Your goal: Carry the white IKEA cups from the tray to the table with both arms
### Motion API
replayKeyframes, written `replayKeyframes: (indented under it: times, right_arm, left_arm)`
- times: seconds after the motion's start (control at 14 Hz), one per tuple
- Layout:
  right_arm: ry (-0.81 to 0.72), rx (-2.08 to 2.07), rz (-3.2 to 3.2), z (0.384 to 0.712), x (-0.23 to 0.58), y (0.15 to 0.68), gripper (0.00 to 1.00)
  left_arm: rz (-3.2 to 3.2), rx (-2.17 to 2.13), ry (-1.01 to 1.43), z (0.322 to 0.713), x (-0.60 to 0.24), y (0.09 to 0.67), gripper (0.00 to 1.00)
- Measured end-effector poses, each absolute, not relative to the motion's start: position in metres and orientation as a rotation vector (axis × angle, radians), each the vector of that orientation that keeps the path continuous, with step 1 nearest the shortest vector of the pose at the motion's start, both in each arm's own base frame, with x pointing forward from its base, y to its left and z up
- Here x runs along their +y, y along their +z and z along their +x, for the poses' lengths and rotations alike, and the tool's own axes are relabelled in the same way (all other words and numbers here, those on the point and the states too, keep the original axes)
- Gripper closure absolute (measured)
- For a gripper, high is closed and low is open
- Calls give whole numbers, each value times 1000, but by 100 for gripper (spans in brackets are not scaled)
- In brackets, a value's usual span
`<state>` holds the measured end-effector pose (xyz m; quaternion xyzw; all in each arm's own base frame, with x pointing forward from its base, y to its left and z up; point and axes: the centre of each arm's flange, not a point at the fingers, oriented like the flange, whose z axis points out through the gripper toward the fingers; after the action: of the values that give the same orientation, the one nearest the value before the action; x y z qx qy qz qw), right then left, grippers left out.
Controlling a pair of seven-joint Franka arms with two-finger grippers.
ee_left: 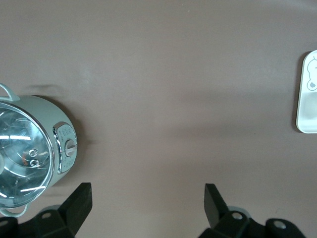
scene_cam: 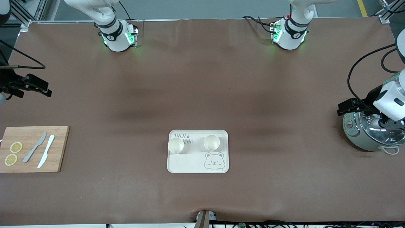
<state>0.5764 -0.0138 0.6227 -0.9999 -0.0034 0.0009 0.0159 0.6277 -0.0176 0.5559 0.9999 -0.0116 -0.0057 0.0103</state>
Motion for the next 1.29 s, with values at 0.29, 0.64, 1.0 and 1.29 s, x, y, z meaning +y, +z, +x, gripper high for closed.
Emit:
replayKeyframes:
  times: [0.29,0.64,1.0,1.29]
  right_arm:
    - [5,-12,-3110,576,-13,622,0]
    - [5,-12,-3110,576,-13,622,0]
    - [14,-17,-3110,577,-14,619,0]
    - [72,-50,-3109,590,-9,592,0]
  left_arm:
    - [3120,-47,-18,628,-22,556,0]
    - [3036,-38,-34,635,-62,538,0]
    - [3001,59,2,656,-204,468,0]
    - [2971,64,48,660,-292,412,0]
